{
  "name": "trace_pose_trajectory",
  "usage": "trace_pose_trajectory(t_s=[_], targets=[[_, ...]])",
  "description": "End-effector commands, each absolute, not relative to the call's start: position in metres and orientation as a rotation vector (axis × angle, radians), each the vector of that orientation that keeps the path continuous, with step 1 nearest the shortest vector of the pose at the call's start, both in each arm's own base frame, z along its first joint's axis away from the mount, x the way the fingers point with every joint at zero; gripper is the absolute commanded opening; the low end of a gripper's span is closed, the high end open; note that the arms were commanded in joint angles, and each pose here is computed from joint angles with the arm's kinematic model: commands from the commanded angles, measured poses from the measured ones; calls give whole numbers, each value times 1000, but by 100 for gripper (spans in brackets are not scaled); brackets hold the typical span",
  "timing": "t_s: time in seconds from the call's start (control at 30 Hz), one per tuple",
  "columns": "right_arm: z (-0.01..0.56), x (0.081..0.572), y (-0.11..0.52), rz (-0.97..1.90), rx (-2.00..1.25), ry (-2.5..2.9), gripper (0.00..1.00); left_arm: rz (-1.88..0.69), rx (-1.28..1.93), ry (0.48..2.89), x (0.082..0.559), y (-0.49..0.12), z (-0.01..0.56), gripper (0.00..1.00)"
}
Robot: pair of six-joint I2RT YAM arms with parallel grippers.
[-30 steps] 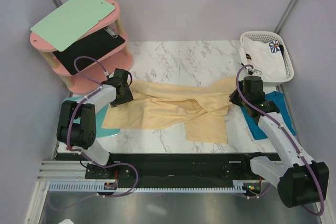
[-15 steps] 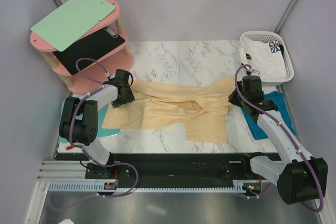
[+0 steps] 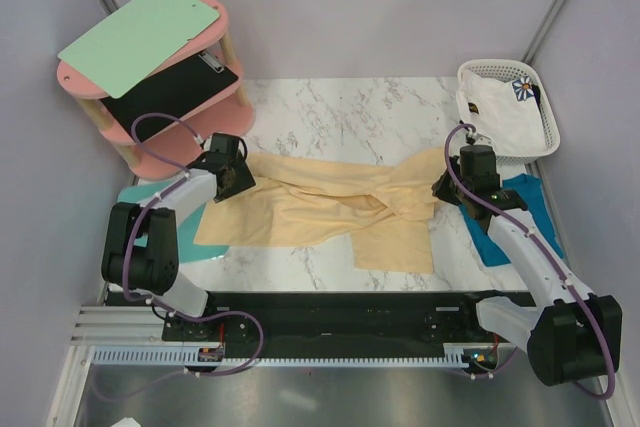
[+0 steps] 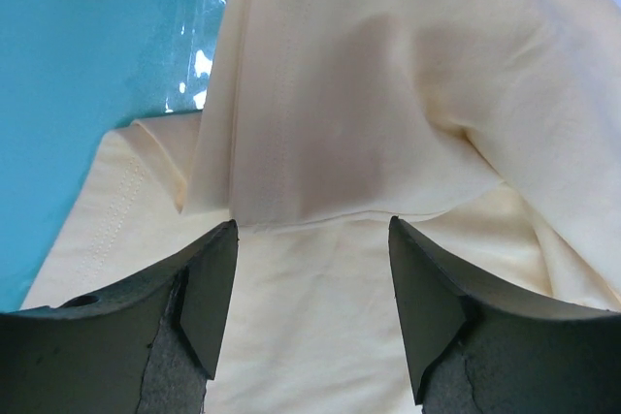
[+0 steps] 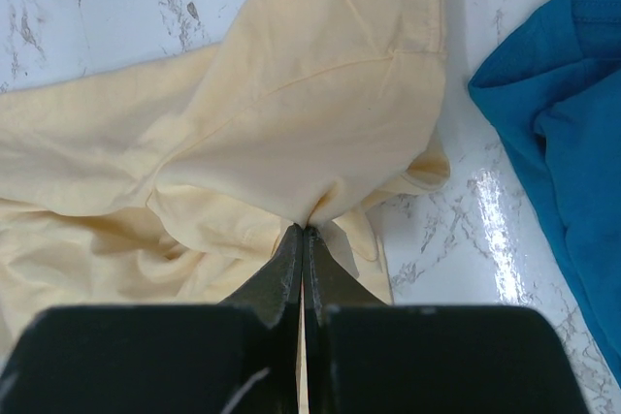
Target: Fold and stack the t-shirts
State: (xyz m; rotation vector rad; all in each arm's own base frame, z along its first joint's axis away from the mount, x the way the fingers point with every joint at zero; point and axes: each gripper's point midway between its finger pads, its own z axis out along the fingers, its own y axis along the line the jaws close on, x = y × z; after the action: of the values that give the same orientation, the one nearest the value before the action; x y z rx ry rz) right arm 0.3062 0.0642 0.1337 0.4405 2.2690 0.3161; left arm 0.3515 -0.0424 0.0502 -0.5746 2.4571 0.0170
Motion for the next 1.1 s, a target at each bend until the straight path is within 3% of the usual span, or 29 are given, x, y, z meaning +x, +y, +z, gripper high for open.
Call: trace_pose_trajectory(t_s=[0.0,0.17,0.43,0.5,0.53,0.57,0.67,1.07], targets=[[137,311,65,329,421,2243,0,-37,-642,2421,363,-44,52,71],[133,309,67,333,419,2257,0,-45,-674,2419,367,-37,48,69],[129,308,66,330,420,2266,0,-21,-693,2427,373,-28,41,56],[129,308,66,332,423,2264,0,-16,-702,2434,373,-26,37,46],[129,308,66,330,423,2264,0,-16,-700,2437,374,-27,37,37],[129,307,67,332,419,2263,0,-15,-703,2434,374,-26,37,21],[129,307,66,332,421,2263,0,-19,-706,2423,374,-25,41,3],[136,309,68,350,421,2248,0,-55,-654,2290,379,-21,111,8]])
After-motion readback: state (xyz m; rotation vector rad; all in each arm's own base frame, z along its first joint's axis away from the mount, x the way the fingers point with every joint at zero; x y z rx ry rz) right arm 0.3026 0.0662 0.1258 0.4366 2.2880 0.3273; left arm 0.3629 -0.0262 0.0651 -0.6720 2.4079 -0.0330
